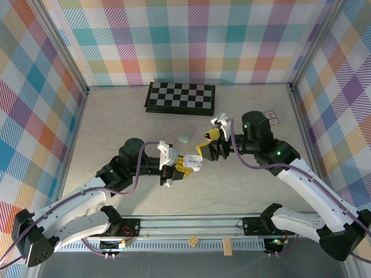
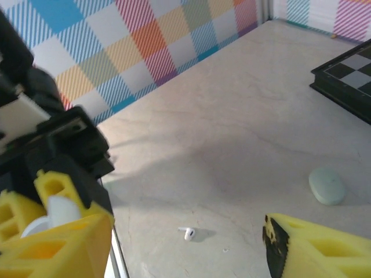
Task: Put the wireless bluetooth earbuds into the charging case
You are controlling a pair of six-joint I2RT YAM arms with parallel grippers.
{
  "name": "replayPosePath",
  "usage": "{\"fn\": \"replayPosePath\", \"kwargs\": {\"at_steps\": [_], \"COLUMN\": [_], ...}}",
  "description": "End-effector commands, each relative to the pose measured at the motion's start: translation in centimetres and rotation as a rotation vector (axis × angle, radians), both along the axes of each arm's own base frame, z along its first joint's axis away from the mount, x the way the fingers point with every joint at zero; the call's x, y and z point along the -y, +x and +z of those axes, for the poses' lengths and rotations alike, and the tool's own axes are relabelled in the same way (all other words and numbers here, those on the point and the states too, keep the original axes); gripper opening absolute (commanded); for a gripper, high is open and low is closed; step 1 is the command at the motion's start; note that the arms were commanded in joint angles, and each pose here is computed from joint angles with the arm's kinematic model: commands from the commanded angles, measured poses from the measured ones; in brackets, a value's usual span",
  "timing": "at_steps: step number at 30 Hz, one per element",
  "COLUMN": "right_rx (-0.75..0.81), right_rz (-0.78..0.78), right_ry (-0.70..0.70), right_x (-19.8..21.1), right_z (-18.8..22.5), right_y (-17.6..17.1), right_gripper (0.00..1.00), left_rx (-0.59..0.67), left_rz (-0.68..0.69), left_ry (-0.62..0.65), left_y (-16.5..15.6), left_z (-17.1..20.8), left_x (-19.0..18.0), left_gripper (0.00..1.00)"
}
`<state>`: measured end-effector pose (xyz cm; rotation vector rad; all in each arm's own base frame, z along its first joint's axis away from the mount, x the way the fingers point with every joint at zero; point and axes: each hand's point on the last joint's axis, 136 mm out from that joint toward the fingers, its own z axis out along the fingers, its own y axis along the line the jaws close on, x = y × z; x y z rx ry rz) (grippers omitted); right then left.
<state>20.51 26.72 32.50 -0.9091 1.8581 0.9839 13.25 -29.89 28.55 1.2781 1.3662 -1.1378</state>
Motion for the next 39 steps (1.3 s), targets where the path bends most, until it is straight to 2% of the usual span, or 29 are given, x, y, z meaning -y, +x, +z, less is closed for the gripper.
{"fn": "replayPosePath", "kwargs": {"at_steps": [1, 4, 7, 11, 15, 20, 26, 33, 39], "right_rx": [0.037, -0.055, -0.177, -0.345, -0.482, -0.624, -0.672, -0.772, -0.830], "right_rz": [-0.139, -0.303, -0.433, -0.536, -0.610, -0.541, -0.506, -0.338, -0.226], "right_ry": [0.071, 0.108, 0.099, -0.001, -0.173, -0.228, -0.278, -0.194, -0.228], "right_x": [1.5, 3.9, 6.3, 7.9, 8.9, 7.3, 6.5, 1.0, -5.0], "right_z": [2.1, 0.7, -2.5, -8.2, -14.1, -18.3, -21.2, -21.6, -22.9], "right_y": [1.7, 4.5, 7.1, 9.4, 10.9, 11.1, 11.9, 10.4, 6.7], "right_gripper": [0.73, 0.74, 0.73, 0.73, 0.73, 0.72, 0.70, 0.65, 0.63], "left_rx": [0.119, 0.120, 0.119, 0.121, 0.123, 0.124, 0.120, 0.120, 0.121], "left_rz": [-0.009, -0.003, -0.011, -0.007, 0.008, 0.050, 0.086, 0.115, 0.177], "left_ry": [-0.005, -0.007, -0.015, -0.020, -0.023, -0.036, -0.052, -0.080, -0.115], "left_y": [-0.4, -0.4, -0.6, -0.7, -0.7, -0.4, -0.3, -0.4, -0.3], "left_z": [-0.5, -0.8, -1.0, -1.1, -1.3, -1.6, -1.9, -1.6, -0.6], "left_x": [-0.3, -0.4, -0.5, -0.6, -0.9, -1.4, -1.9, -2.5, -3.5], "left_gripper": [0.14, 0.14, 0.15, 0.15, 0.15, 0.15, 0.15, 0.15, 0.13]}}
